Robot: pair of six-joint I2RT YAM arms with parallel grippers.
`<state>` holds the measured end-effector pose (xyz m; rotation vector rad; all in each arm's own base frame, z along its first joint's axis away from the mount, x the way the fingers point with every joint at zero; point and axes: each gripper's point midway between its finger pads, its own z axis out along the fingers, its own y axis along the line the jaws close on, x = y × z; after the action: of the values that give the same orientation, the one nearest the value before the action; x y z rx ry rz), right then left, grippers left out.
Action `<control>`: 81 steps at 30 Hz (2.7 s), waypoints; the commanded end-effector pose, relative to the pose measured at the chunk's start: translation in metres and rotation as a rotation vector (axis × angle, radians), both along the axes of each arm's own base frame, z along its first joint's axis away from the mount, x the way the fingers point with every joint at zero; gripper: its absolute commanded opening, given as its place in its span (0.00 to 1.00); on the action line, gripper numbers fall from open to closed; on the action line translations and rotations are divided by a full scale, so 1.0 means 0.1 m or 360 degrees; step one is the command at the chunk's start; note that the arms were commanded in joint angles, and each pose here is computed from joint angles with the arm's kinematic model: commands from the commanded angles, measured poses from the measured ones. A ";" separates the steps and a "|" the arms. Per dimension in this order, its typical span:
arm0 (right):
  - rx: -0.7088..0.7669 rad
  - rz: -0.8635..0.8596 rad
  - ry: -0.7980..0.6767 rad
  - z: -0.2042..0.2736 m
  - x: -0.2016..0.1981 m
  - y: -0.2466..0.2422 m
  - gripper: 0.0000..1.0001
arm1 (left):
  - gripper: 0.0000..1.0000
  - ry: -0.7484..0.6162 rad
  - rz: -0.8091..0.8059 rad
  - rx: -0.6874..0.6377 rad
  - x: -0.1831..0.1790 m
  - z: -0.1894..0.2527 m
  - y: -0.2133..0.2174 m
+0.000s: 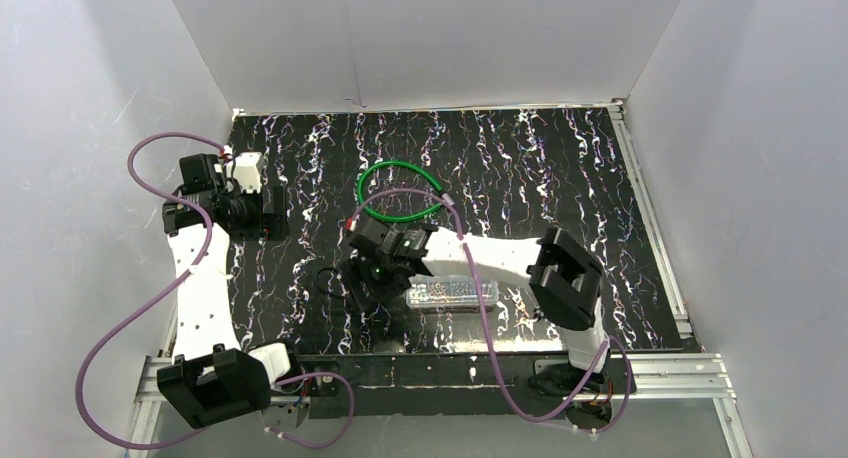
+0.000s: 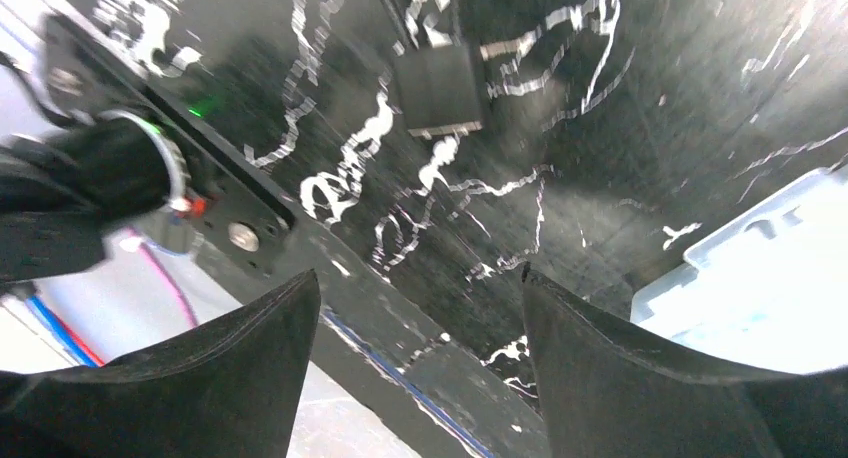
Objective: Unlock with the key
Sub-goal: Move the lock to the center of the board, then move the distractor to the center of the board.
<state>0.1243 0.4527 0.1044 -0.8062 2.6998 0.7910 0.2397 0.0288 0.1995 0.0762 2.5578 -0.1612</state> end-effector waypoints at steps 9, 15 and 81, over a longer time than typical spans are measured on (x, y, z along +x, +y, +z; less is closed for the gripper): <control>-0.0126 -0.0098 0.0006 -0.37 -0.04 -0.10 0.79 | 0.99 -0.0048 -0.0003 -0.0027 -0.10 0.14 -0.07; -0.0230 -0.0166 0.0013 -0.62 0.04 -0.31 0.79 | 1.00 -0.0046 0.0002 -0.0008 -0.12 0.16 -0.05; -0.0573 -0.1293 -0.0141 -0.54 1.42 -3.39 0.80 | 1.00 -0.0094 -0.0052 -0.0102 -0.18 0.30 -0.20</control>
<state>0.2283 0.1254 0.0341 0.2403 2.8466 0.1730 0.2243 0.0138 0.2171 0.0857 2.5242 -0.2283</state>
